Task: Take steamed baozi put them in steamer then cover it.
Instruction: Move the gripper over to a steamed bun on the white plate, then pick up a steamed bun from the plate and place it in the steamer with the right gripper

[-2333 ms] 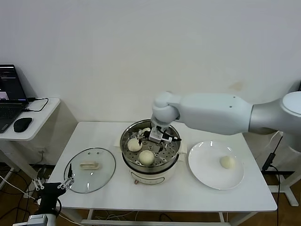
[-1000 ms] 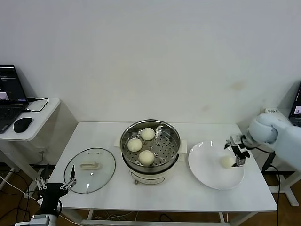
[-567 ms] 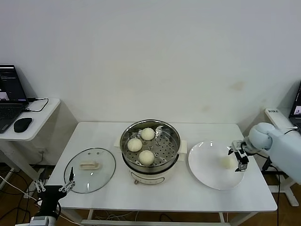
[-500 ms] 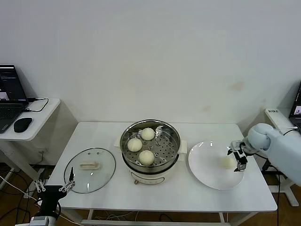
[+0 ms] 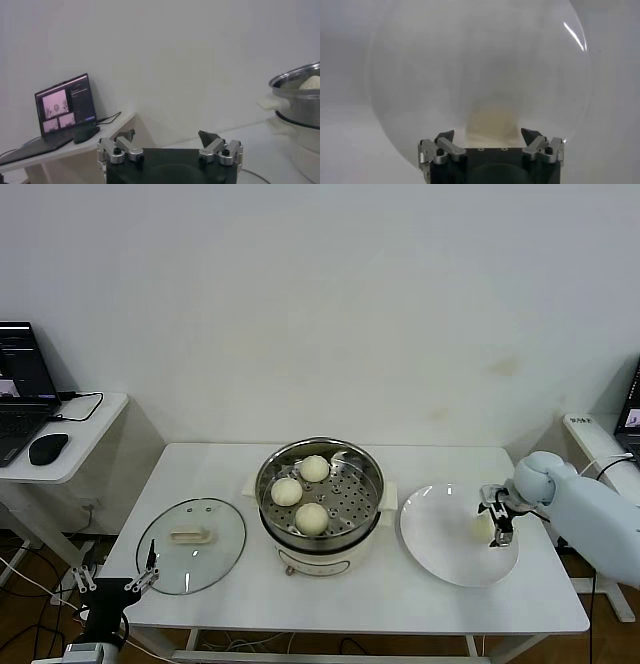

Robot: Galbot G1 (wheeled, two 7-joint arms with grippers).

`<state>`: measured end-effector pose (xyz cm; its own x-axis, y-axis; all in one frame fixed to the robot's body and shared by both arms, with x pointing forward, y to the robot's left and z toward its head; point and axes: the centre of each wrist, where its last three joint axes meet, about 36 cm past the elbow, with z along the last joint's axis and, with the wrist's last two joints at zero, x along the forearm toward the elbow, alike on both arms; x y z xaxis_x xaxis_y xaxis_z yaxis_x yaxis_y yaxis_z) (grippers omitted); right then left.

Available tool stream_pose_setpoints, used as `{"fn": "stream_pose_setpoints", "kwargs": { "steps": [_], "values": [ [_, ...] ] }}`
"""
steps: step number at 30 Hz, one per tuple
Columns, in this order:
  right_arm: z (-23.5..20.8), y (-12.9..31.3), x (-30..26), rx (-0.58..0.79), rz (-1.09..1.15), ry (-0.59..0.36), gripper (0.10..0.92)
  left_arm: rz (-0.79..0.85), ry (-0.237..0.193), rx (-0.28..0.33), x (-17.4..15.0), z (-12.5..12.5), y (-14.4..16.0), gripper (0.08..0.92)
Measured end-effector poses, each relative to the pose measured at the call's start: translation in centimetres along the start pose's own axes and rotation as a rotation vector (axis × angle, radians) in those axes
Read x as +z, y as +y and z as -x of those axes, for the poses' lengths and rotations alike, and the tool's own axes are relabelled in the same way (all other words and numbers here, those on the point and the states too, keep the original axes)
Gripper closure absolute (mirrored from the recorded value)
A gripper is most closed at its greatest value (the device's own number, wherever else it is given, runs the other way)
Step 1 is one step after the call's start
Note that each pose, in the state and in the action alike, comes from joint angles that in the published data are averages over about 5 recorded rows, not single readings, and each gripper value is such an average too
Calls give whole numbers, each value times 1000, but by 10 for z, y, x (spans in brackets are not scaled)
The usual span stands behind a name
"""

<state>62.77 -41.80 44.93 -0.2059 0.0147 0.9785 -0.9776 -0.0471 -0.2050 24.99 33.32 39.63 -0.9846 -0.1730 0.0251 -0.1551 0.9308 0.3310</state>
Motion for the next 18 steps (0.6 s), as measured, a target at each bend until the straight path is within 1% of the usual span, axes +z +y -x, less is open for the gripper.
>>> {"fn": "stream_pose_setpoints", "kwargs": {
  "steps": [5, 12, 15, 18],
  "values": [
    [3, -2, 0, -1, 11, 11, 270, 0, 1, -2, 0, 0, 0, 177],
    [2, -5, 0, 1, 19, 15, 408, -2, 0, -4, 0, 0, 0, 177],
    [1, -5, 1, 2, 21, 18, 432, -1, -1, -5, -1, 0, 1, 177],
    [-3, -6, 2, 3, 24, 21, 436, -1, -2, -6, -1, 0, 1, 177]
  ]
}}
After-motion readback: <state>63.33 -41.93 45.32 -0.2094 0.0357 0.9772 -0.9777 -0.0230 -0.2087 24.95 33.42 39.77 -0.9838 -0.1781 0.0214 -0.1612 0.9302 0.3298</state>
